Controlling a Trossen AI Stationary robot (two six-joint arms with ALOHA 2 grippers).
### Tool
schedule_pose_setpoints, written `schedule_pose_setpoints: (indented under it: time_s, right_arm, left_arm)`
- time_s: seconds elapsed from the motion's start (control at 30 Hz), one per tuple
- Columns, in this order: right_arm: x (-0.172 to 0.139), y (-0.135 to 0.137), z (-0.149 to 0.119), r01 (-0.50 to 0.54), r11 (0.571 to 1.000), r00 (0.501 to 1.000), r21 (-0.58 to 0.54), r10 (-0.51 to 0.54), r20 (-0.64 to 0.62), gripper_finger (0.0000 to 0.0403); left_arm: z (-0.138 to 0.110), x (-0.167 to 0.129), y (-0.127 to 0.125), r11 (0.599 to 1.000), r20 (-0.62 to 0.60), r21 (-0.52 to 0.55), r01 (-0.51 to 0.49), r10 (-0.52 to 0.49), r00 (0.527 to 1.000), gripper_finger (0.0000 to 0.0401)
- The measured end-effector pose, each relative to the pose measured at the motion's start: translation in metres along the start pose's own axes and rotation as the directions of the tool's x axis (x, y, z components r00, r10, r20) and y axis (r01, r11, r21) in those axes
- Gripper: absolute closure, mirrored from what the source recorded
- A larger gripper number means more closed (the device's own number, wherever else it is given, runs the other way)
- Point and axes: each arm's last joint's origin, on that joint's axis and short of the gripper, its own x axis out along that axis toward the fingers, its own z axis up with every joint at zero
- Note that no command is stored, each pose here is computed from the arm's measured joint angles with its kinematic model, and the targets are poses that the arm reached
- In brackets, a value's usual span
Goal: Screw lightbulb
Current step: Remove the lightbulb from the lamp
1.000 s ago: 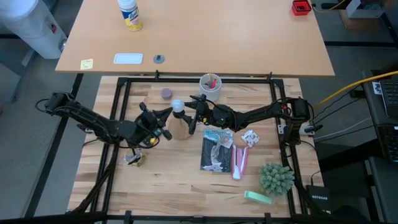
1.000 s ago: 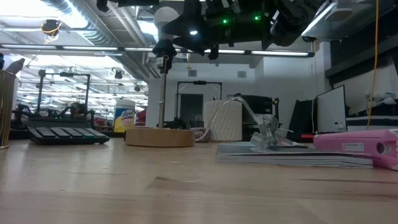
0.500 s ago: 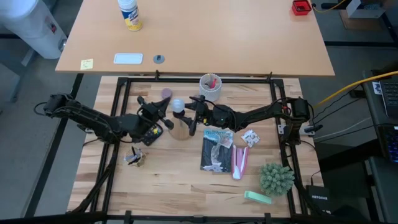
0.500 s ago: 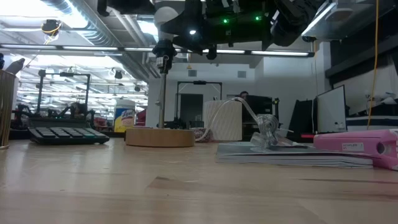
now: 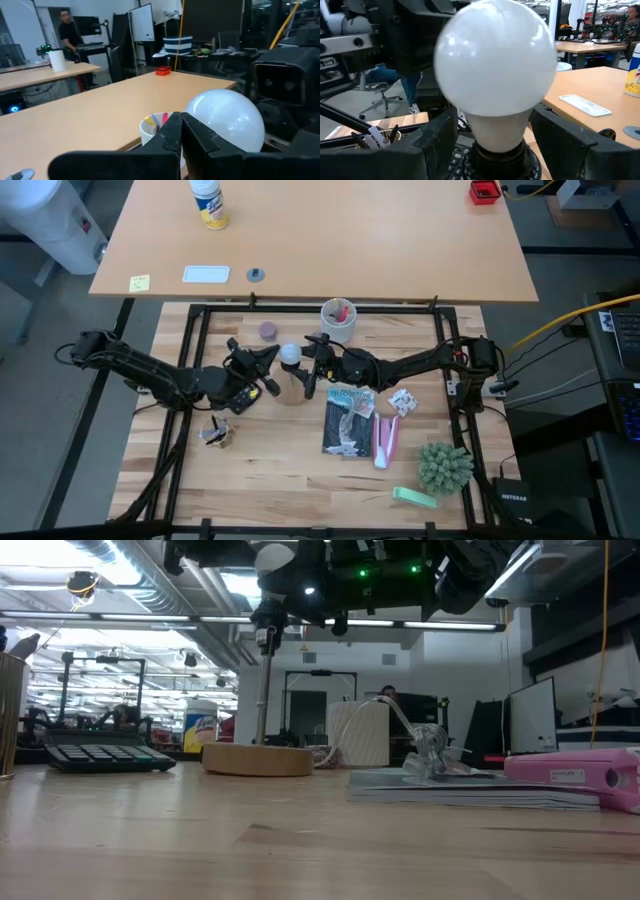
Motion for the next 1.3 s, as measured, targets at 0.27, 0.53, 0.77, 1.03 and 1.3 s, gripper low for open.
schedule_pose_setpoints:
  time_s: [0.27, 0.53, 0.77, 1.03, 1.3]
  right_arm:
    - [0.0, 0.0, 0.0, 0.011, 1.0, 1.0, -0.001, -0.011, 0.001, 0.0146]
    - [0.0, 0.0, 0.0, 0.012, 1.0, 1.0, 0.0, -0.012, 0.001, 0.0146]
    - [0.0, 0.0, 0.0, 0.011, 1.0, 1.0, 0.0, -0.011, 0.001, 0.0146]
    - [0.0, 0.0, -0.001, 0.009, 1.0, 1.0, -0.002, -0.009, -0.008, 0.0146]
    - [0.0, 0.0, -0.003, -0.004, 1.0, 0.999, -0.005, 0.004, -0.032, 0.0146]
  left_arm:
    - [-0.001, -0.01, -0.007, 0.998, -0.008, -0.018, 0.055, -0.055, 0.998, 0.04]
    - [-0.001, -0.012, -0.008, 0.997, -0.007, -0.04, 0.07, -0.071, 0.997, 0.04]
    - [0.002, -0.013, -0.009, 0.994, 0.012, -0.069, 0.088, -0.088, 0.996, 0.04]
    - [0.023, -0.014, -0.004, 0.996, 0.142, -0.055, 0.067, -0.059, 0.988, 0.04]
    - [0.042, -0.016, 0.013, 0.992, 0.194, -0.122, -0.042, 0.065, 0.979, 0.04]
